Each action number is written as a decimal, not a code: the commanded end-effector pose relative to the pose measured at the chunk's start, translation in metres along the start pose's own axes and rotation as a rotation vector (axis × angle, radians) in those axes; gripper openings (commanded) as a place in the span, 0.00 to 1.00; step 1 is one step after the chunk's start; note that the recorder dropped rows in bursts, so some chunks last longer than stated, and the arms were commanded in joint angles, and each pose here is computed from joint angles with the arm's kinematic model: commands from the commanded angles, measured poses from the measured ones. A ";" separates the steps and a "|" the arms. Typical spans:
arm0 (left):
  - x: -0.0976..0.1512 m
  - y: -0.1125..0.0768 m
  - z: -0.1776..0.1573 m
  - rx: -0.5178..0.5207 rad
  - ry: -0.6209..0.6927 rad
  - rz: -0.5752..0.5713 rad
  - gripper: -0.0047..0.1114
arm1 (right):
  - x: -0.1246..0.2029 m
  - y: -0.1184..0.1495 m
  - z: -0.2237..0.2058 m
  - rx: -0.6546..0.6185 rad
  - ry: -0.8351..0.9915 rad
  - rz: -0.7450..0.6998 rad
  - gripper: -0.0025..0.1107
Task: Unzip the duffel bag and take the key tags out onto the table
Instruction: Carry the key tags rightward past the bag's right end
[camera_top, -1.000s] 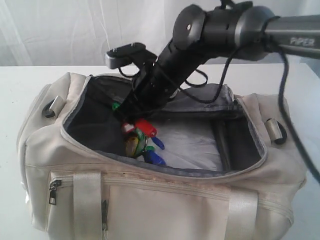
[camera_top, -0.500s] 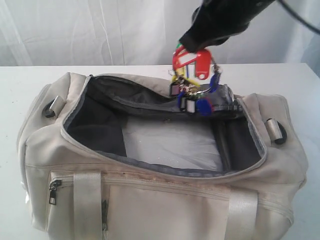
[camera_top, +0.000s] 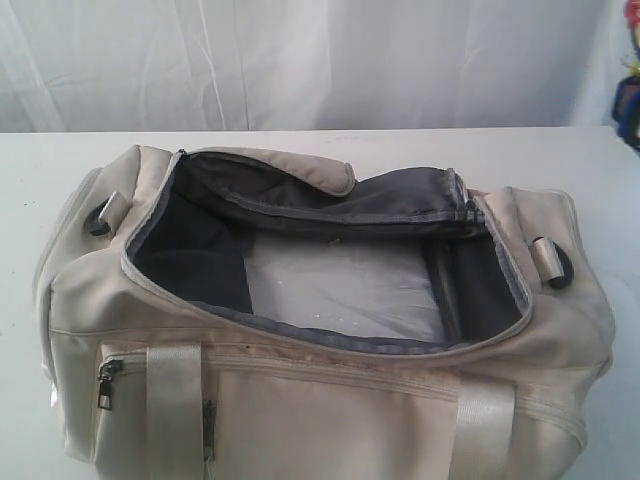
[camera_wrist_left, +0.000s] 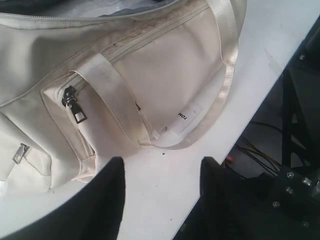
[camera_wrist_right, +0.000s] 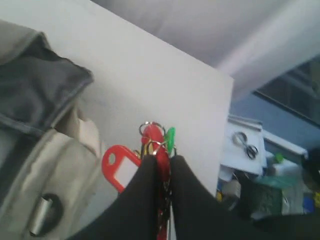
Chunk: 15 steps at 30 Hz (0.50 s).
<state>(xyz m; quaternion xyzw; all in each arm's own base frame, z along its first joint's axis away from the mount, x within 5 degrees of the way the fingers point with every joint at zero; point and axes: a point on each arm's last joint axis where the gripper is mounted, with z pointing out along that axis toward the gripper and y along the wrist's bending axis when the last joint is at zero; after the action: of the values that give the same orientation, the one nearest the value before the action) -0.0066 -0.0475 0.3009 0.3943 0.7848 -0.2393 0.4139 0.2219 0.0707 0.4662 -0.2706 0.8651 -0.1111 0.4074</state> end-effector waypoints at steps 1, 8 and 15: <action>0.001 -0.003 0.000 0.021 -0.004 -0.012 0.48 | 0.015 -0.004 0.008 0.080 0.105 0.038 0.02; 0.001 -0.003 0.000 0.021 -0.004 -0.012 0.48 | 0.044 0.007 0.042 0.149 0.267 0.005 0.02; 0.002 -0.003 0.000 0.024 -0.001 -0.012 0.48 | 0.067 0.024 0.076 0.148 0.307 0.018 0.02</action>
<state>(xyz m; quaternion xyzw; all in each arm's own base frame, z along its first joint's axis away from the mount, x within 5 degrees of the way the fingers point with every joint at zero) -0.0066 -0.0475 0.3009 0.3943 0.7848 -0.2393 0.4139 0.2311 0.0537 0.3771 -0.2226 0.9087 -0.2181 0.2777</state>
